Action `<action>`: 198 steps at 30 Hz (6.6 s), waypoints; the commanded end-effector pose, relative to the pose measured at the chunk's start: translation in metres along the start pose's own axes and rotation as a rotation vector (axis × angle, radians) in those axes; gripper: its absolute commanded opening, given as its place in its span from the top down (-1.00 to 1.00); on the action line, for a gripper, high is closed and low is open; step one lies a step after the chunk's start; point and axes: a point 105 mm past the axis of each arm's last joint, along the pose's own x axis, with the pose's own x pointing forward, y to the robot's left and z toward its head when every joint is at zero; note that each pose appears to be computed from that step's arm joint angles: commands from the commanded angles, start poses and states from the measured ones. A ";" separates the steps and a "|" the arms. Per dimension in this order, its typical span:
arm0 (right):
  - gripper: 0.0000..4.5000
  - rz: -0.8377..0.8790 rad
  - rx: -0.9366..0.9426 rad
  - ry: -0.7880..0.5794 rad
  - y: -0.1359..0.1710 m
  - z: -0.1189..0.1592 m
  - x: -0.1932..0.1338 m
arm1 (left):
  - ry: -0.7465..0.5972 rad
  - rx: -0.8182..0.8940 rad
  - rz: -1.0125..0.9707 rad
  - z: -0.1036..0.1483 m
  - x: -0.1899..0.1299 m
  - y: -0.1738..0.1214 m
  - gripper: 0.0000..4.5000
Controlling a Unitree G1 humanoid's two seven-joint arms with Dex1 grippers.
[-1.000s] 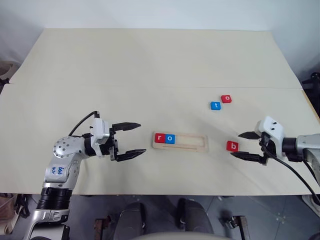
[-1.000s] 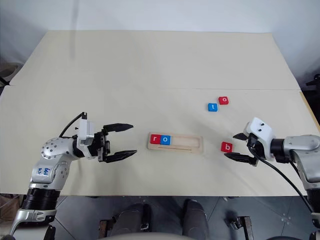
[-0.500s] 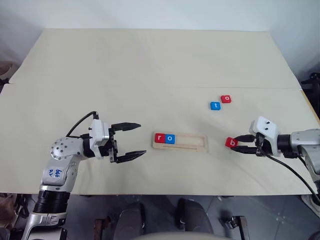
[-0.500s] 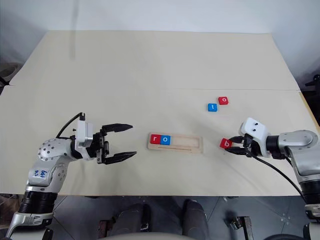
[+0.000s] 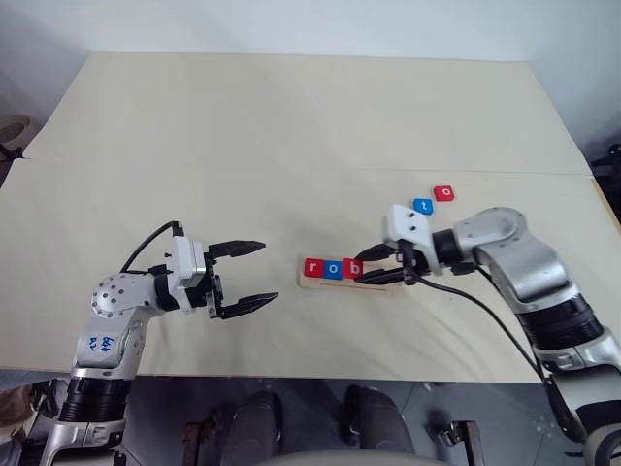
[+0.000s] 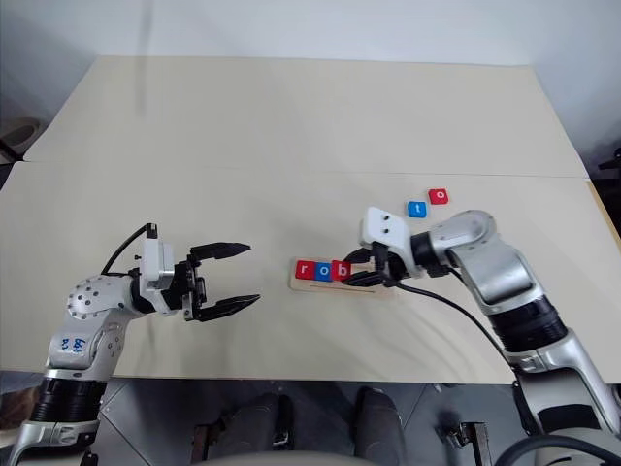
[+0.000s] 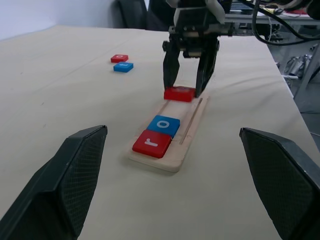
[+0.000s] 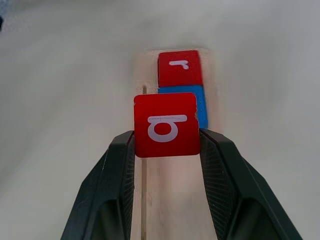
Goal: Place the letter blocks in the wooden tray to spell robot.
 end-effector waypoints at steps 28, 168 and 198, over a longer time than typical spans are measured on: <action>-0.99 -0.070 -0.036 0.021 -0.017 0.003 -0.014 | -0.014 0.048 0.033 0.013 -0.001 -0.002 -1.00; -1.00 -0.971 0.493 -0.093 -0.085 -0.079 -0.122 | -0.026 0.027 0.012 -0.003 0.012 0.030 -1.00; -1.00 -1.205 0.673 -0.074 -0.147 -0.079 -0.113 | -0.043 0.045 0.048 0.007 0.020 0.024 -1.00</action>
